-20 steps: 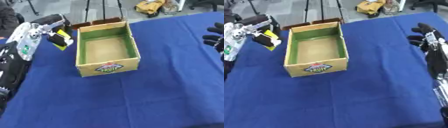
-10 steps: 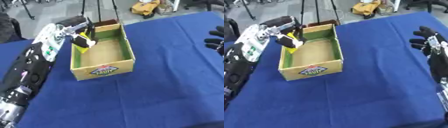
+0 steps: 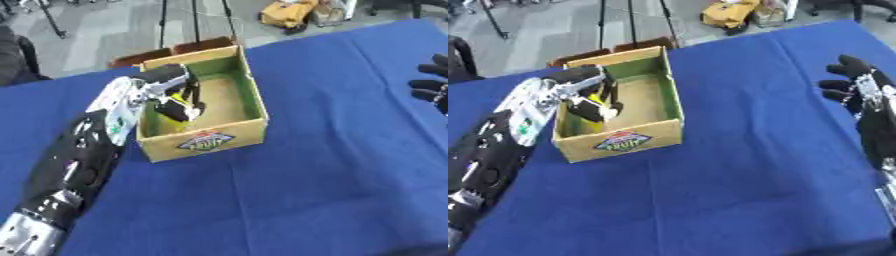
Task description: Pick up objects on the table and place them in the box.
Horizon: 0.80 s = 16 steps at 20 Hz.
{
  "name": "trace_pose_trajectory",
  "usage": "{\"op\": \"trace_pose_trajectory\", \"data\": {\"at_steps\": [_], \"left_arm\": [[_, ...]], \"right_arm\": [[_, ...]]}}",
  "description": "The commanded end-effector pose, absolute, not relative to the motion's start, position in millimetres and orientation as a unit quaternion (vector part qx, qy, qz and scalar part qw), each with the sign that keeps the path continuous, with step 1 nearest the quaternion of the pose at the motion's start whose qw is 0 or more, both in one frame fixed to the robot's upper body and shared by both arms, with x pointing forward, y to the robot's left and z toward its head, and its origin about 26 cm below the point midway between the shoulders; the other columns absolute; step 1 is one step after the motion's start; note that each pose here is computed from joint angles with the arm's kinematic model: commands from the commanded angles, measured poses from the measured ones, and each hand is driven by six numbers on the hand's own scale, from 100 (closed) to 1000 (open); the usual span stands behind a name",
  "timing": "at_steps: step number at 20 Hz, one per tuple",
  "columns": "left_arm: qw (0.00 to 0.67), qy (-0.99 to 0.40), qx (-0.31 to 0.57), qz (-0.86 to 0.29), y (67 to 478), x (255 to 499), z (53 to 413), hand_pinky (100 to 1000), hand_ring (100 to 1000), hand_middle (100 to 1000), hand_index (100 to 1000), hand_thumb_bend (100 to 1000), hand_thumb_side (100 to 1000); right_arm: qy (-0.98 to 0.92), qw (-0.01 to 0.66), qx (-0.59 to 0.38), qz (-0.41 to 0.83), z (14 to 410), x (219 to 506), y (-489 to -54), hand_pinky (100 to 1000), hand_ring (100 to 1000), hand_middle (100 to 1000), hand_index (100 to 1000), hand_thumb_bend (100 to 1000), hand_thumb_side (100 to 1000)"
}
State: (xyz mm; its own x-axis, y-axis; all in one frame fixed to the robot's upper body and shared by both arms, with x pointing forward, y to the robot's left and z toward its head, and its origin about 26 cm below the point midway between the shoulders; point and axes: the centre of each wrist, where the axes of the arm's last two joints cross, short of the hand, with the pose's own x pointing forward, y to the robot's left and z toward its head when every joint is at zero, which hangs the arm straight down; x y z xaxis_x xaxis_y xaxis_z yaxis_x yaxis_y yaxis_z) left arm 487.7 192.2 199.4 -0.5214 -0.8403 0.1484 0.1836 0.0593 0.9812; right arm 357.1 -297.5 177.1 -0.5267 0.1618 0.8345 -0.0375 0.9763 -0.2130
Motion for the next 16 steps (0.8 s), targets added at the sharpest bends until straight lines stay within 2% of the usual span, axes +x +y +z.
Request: {"op": "trace_pose_trajectory", "data": {"at_steps": [1, 3, 4, 5, 6, 8, 10, 13, 16], "left_arm": [[0.408, -0.611, 0.275, -0.62, 194, 490, 200, 386, 323, 387, 561, 186, 259], [0.41, -0.618, 0.267, -0.616, 194, 490, 194, 490, 402, 462, 637, 261, 294], [0.41, -0.623, 0.262, -0.613, 193, 490, 193, 548, 450, 503, 679, 328, 319], [0.407, -0.63, 0.256, -0.61, 193, 490, 192, 598, 495, 547, 715, 481, 393], [0.403, -0.637, 0.252, -0.607, 193, 489, 192, 613, 512, 563, 726, 515, 409], [0.392, -0.65, 0.252, -0.6, 193, 489, 194, 690, 599, 639, 802, 719, 522], [0.382, -0.661, 0.257, -0.592, 194, 488, 197, 719, 636, 675, 834, 903, 607], [0.367, -0.691, 0.269, -0.561, 198, 485, 208, 716, 642, 682, 841, 996, 676], [0.35, -0.739, 0.27, -0.508, 204, 479, 227, 705, 637, 678, 842, 970, 718]], "right_arm": [[-0.876, 0.468, -0.037, 0.108, 189, 356, -299, 808, 768, 798, 905, 168, 801], [-0.876, 0.468, -0.037, 0.108, 189, 356, -299, 808, 768, 798, 905, 167, 802], [-0.876, 0.468, -0.037, 0.108, 189, 356, -299, 808, 768, 798, 905, 167, 802], [-0.876, 0.468, -0.037, 0.108, 189, 356, -299, 808, 768, 798, 905, 167, 802], [-0.876, 0.468, -0.037, 0.108, 189, 356, -299, 808, 768, 798, 905, 167, 802], [-0.876, 0.468, -0.037, 0.108, 189, 356, -299, 808, 768, 798, 905, 166, 802], [-0.876, 0.469, -0.037, 0.107, 188, 356, -299, 808, 768, 798, 905, 166, 802], [-0.875, 0.47, -0.038, 0.106, 188, 355, -299, 808, 768, 798, 905, 165, 803], [-0.875, 0.472, -0.039, 0.104, 186, 355, -301, 808, 769, 798, 905, 164, 803]]}}
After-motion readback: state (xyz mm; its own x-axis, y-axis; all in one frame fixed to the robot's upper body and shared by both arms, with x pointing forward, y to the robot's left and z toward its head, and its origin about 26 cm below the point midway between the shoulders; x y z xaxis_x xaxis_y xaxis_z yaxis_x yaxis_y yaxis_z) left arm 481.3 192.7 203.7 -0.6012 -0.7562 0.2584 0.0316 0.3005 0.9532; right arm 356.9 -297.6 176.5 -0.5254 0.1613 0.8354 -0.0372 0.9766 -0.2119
